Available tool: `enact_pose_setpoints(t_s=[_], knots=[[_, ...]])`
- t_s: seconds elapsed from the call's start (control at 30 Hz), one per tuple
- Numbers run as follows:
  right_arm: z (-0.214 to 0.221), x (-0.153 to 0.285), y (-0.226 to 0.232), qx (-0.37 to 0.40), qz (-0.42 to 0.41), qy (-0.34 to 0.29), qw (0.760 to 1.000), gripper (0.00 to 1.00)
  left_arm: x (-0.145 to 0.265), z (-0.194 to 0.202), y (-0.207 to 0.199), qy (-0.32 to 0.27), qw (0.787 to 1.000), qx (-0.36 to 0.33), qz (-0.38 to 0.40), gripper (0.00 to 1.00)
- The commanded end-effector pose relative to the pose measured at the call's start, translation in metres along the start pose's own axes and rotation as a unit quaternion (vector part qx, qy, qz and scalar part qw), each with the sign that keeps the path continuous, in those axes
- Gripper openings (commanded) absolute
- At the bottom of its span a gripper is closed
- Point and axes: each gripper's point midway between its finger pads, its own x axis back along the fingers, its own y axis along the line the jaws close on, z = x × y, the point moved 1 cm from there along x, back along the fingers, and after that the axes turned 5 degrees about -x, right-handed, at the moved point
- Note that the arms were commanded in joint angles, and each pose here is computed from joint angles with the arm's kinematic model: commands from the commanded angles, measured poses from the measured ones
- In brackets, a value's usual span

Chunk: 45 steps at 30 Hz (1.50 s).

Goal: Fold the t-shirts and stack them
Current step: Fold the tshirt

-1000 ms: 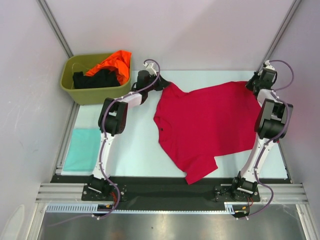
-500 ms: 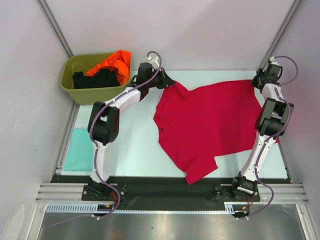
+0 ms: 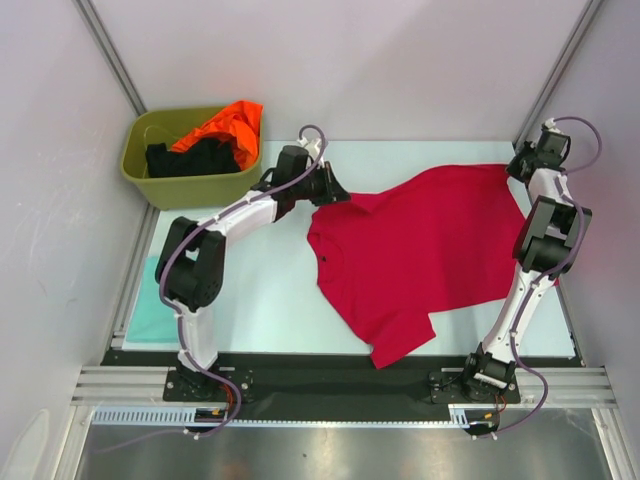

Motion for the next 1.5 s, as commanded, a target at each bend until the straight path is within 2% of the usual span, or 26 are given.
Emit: enact_pose_setpoints(t_s=[0.0, 0.57, 1.07, 1.47], knots=[[-0.035, 0.019, 0.000, -0.008, 0.002, -0.038, 0.999, 0.00, 0.024, -0.011, -0.031, -0.022, 1.000, -0.005, 0.019, 0.00], [-0.035, 0.027, -0.015, -0.010, 0.042, -0.036, 0.998, 0.00, 0.051, 0.046, -0.075, 0.027, 0.998, 0.014, 0.054, 0.00], [-0.012, 0.028, -0.028, -0.012, 0.073, -0.004, 0.997, 0.00, 0.049, 0.078, -0.065, 0.065, 0.996, 0.044, 0.052, 0.00], [0.002, 0.037, -0.039, -0.002, 0.130, 0.025, 0.991, 0.00, 0.052, 0.082, -0.064, 0.083, 0.994, 0.034, 0.054, 0.00]])
